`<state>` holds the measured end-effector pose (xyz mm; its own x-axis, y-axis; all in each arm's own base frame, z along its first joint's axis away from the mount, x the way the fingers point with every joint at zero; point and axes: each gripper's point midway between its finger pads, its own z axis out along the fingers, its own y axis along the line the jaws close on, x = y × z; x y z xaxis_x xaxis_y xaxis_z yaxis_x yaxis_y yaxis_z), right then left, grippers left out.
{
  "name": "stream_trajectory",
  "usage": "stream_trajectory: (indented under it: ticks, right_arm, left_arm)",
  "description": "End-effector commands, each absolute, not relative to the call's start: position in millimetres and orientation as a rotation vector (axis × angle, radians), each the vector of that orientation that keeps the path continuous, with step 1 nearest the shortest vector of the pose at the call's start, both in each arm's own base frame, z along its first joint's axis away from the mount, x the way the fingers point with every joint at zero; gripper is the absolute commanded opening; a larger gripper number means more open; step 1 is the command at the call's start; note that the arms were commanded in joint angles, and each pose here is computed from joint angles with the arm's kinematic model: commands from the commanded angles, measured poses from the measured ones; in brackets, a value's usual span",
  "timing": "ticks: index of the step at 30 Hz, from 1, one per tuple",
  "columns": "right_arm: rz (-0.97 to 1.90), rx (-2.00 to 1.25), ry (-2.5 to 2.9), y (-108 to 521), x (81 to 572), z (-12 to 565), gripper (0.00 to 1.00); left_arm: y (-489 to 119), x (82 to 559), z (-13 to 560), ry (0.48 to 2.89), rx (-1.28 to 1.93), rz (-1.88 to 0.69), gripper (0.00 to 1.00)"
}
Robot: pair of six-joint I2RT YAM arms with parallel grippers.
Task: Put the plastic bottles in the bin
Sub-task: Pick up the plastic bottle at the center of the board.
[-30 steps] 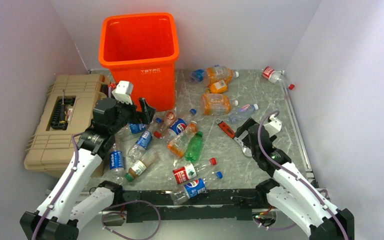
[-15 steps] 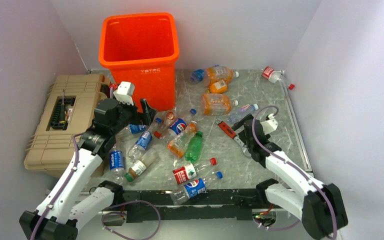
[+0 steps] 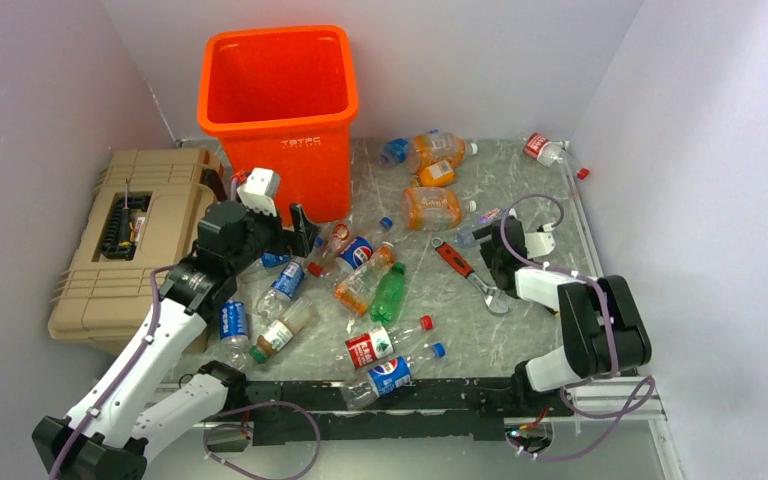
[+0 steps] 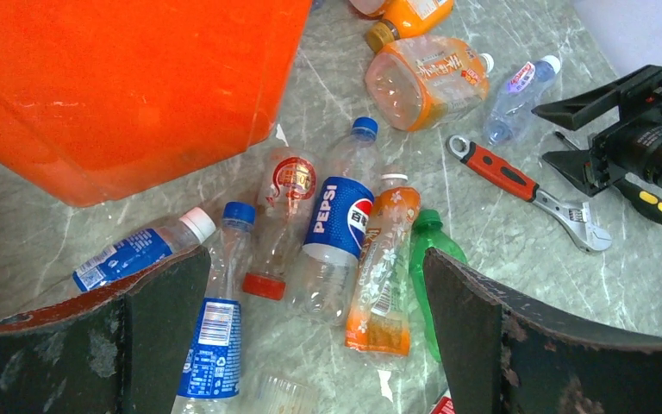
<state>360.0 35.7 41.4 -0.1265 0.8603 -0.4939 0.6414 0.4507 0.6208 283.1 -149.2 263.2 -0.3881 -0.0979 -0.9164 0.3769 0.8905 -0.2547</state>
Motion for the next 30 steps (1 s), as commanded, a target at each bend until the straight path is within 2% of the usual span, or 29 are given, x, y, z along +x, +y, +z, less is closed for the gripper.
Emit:
stream_trajectory:
  ticks: [1,6,23,30]
  right_arm:
    - [0.459,1.274,1.739,44,398,65,0.84]
    - [0.401,1.299,1.777,39,412,46,0.81]
    - [0.423,1.306,1.854,45,409,11,0.45]
    - [0.430,1.269,1.858,45,400,17,0.31]
  left_arm:
    - [-146,283,277,1.859,0.205,-0.497,0.99]
    - [-146,282,279,1.853,0.208,-0.501,0.99]
    - [-150,283,276,1.861,0.216,-0.512,0.99]
    - [-151,283,275,1.868,0.221,-0.519,0.99]
